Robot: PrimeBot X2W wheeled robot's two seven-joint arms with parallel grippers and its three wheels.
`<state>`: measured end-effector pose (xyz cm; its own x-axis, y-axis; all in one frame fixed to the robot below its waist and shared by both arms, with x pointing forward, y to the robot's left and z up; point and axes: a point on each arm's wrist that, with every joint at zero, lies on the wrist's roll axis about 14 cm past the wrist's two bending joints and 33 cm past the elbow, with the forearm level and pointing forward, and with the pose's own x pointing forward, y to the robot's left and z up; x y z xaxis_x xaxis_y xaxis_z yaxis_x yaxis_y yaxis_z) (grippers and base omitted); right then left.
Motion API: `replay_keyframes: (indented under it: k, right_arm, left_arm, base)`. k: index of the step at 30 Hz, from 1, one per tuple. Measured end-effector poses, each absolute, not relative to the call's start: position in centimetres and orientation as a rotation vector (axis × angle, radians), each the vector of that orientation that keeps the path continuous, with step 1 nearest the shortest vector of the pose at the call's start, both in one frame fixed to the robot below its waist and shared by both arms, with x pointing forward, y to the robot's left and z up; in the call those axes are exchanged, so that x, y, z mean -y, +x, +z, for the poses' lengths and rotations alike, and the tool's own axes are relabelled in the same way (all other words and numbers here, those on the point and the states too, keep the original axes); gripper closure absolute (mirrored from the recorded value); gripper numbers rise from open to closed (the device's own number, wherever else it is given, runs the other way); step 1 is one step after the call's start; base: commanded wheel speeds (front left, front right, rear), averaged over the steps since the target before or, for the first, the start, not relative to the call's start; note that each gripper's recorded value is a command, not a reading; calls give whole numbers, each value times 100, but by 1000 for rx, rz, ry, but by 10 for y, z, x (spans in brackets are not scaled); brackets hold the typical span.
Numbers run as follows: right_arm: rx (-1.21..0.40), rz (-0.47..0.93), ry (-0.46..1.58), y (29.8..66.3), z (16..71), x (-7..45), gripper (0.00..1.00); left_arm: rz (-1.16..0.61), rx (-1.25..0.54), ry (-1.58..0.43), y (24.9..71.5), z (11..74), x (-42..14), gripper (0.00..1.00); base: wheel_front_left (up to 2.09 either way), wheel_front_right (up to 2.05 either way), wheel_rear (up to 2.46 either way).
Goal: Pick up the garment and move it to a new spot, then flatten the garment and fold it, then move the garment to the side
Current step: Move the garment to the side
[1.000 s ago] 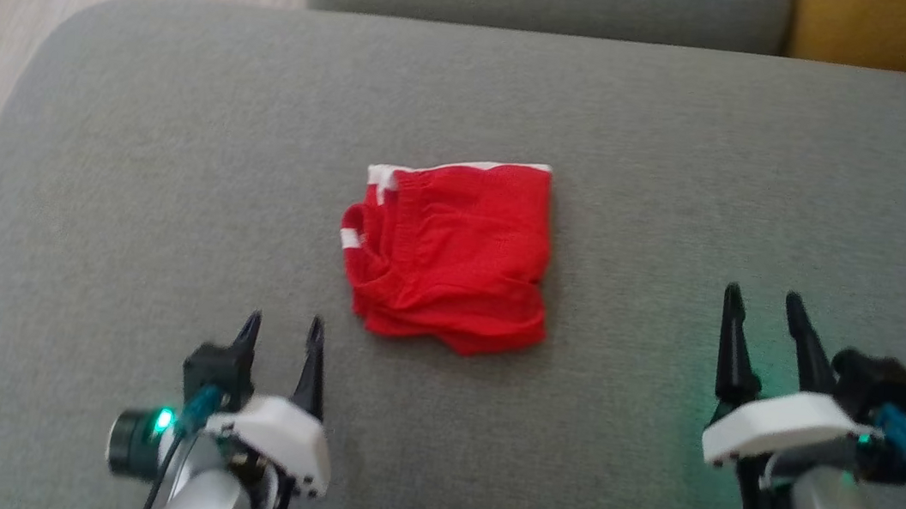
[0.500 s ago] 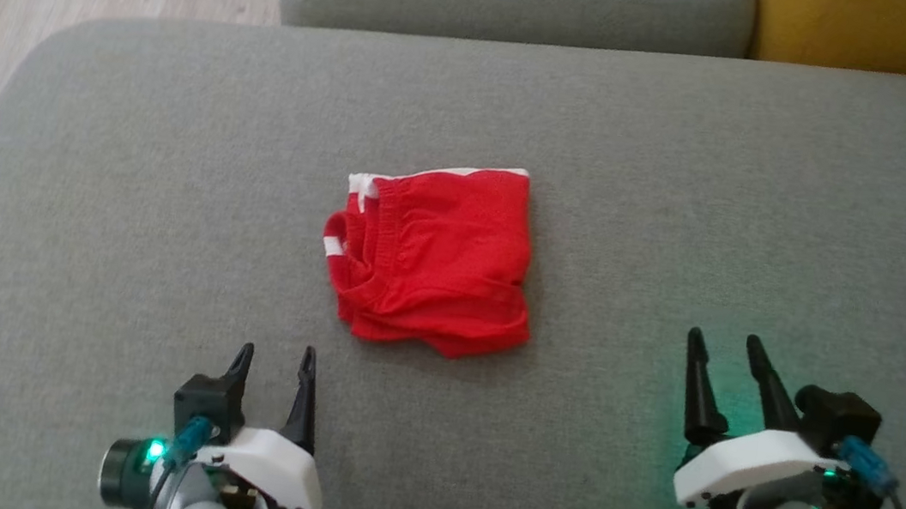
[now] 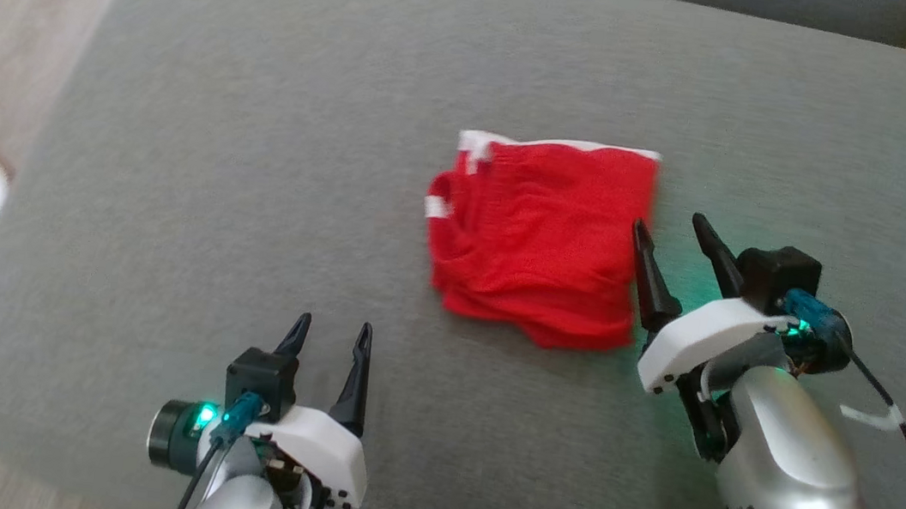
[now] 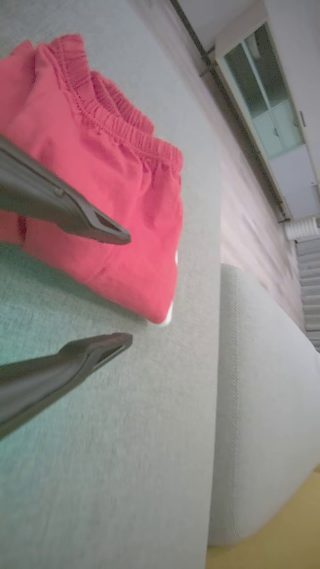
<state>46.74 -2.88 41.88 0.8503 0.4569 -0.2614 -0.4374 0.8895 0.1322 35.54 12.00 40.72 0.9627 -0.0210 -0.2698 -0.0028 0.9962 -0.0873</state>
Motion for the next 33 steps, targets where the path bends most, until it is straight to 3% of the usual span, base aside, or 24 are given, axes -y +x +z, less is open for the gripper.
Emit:
replay_keyframes:
  k: [6,7,8,9,19,33]
  right_arm:
    - [-526,529,-16,455,363,14,0]
    - [-528,533,-16,457,362,12,9]
    - [-527,539,-20,459,362,10,63]
    - [-523,545,-26,461,364,9,100]
    - [-474,435,7,450,377,56,100]
    - [-433,90,110,395,398,186,100]
  left_arm:
    - [74,-295,-84,347,401,-144,0]
    - [79,-297,-84,346,401,-146,0]
    - [83,-298,-85,347,400,-146,0]
    - [85,-299,-84,347,400,-146,0]
    - [-68,-289,-83,369,400,-103,0]
    - [-519,-241,-85,403,415,48,0]
  base:
    - [0,0,0]
    - [0,0,0]
    - [0,0,0]
    - [0,0,0]
    - [0,0,0]
    - [0,0,0]
